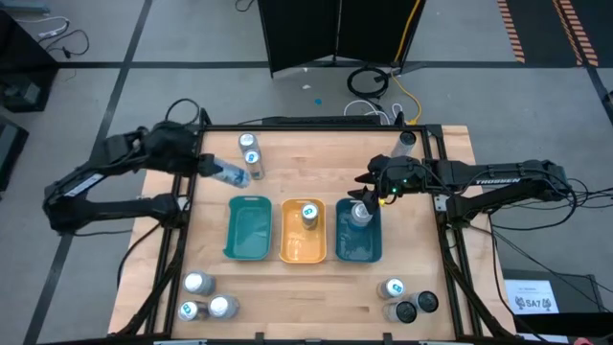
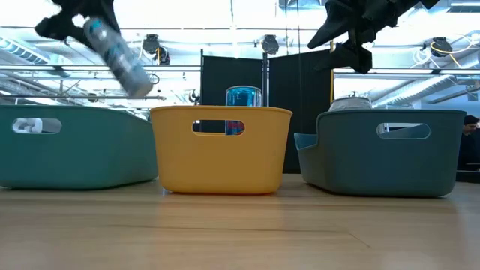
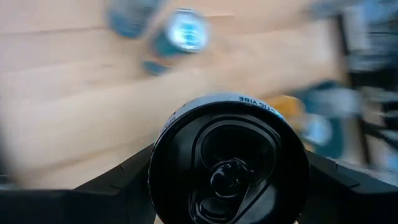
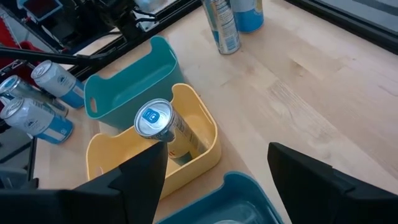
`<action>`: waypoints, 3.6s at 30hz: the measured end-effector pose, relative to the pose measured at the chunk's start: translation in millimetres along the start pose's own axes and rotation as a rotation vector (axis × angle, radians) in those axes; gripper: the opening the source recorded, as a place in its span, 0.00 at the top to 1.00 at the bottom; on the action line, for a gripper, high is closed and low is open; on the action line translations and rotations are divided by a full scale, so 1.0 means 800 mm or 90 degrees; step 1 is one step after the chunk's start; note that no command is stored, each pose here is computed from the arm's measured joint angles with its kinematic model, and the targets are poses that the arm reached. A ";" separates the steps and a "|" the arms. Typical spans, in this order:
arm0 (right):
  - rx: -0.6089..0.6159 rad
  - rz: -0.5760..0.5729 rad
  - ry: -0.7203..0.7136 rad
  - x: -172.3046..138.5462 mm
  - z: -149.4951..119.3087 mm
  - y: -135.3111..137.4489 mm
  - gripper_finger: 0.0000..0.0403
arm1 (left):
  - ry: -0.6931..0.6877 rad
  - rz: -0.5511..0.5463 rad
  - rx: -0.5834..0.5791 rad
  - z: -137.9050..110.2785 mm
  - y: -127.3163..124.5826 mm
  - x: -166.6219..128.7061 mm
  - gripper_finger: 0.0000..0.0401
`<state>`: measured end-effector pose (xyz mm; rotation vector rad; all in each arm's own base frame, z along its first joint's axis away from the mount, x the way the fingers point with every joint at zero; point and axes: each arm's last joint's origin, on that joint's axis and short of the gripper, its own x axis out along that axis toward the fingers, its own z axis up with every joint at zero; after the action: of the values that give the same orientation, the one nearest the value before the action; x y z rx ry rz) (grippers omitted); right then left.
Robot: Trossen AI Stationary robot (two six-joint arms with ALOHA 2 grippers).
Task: Sort soda cans
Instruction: Put the top left black can into the light green bin, then put the top left blue can into the yellow bin
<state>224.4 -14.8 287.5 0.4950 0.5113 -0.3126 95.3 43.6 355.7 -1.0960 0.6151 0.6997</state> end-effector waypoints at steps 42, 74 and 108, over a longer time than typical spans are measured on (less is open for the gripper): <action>-0.012 0.011 0.008 0.000 -0.001 0.001 0.33 | 0.169 0.318 0.036 -0.066 -0.068 0.138 0.30; -0.017 0.034 0.023 -0.001 -0.004 0.006 0.33 | 0.158 0.399 0.058 -0.079 -0.074 0.183 0.29; -0.012 0.033 0.064 -0.001 -0.011 0.005 0.33 | 0.133 0.320 0.021 -0.072 -0.064 0.120 0.12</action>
<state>221.5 -6.7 282.5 0.5072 0.5968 -0.2338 189.3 -6.2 294.1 -0.9968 1.0999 1.0073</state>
